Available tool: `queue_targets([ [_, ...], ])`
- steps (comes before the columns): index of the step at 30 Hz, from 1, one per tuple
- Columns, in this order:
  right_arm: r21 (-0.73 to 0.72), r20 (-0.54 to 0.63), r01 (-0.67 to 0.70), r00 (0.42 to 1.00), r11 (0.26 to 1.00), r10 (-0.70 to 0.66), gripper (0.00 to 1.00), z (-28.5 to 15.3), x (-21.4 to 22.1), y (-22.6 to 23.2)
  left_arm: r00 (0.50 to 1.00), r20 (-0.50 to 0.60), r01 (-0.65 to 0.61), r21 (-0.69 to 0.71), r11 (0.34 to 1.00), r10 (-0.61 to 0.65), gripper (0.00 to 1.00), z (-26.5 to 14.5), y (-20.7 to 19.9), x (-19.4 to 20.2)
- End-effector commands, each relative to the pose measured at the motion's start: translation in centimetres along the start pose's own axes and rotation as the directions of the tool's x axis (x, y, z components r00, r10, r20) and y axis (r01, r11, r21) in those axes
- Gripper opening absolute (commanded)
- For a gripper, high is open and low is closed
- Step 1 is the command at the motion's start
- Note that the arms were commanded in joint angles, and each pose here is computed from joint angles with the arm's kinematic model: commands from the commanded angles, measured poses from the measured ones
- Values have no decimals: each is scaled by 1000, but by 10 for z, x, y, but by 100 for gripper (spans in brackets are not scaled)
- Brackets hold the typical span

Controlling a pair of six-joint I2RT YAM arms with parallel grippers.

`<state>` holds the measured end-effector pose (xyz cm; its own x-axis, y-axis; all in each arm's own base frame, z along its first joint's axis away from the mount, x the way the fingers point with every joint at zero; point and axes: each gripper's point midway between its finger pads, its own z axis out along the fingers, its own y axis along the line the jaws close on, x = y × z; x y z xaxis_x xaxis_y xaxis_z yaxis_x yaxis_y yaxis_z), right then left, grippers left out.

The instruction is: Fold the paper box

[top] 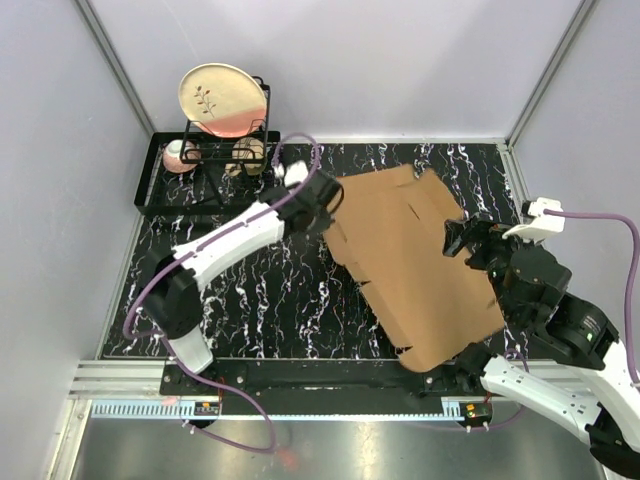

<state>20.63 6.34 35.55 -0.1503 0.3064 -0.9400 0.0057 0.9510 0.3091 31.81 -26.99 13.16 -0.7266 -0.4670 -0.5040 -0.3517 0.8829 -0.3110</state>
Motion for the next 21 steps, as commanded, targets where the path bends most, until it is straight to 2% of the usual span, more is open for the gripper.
queue_targets([
  [1, -2, 64, -16, 998, 1000, 16, 100, -9, -30, -3, 942, 202, -318, 276, 907, 269, 0, -93, -72, -99],
  [3, -13, 65, -21, 998, 1000, 21, 100, -11, -34, -1, 932, 237, -339, 300, 892, 275, 0, -108, -76, -123],
  [4, -16, 64, -23, 998, 1000, 24, 100, -11, -34, 0, 912, 282, -384, 331, 862, 298, 0, -122, -85, -138],
  [6, -24, 63, -29, 998, 999, 31, 100, -12, -36, 2, 906, 293, -407, 401, 821, 306, 0, -136, -93, -151],
  [8, -31, 66, -34, 997, 999, 36, 100, -13, -38, 2, 883, 320, -464, 477, 746, 344, 0, -157, -106, -156],
  [10, -34, 66, -37, 997, 999, 39, 100, -14, -39, 3, 882, 294, -471, 544, 694, 369, 0, -160, -108, -155],
  [11, -40, 66, -37, 997, 999, 39, 100, -16, -41, 3, 883, 245, -457, 645, 612, 402, 0, -168, -115, -140],
  [13, -44, 67, -38, 997, 998, 41, 100, -17, -42, 2, 885, 163, -407, 727, 553, 436, 0, -158, -108, -125],
  [14, -47, 69, -41, 997, 998, 45, 100, -18, -43, 2, 871, 141, -371, 816, 442, 470, 0, -170, -114, -111],
  [16, -50, 69, -39, 997, 998, 43, 100, -19, -43, 1, 859, 87, -313, 869, 384, 504, 0, -165, -105, -90],
  [17, -50, 67, -35, 997, 998, 39, 100, -19, -42, 1, 850, 102, -304, 897, 322, 516, 0, -169, -107, -84],
  [19, -46, 63, -31, 997, 998, 33, 100, -19, -40, 0, 844, 79, -291, 898, 330, 531, 0, -157, -97, -77],
  [21, -46, 55, -31, 998, 998, 33, 100, -18, -36, 0, 843, 50, -314, 854, 414, 536, 0, -132, -83, -81],
])
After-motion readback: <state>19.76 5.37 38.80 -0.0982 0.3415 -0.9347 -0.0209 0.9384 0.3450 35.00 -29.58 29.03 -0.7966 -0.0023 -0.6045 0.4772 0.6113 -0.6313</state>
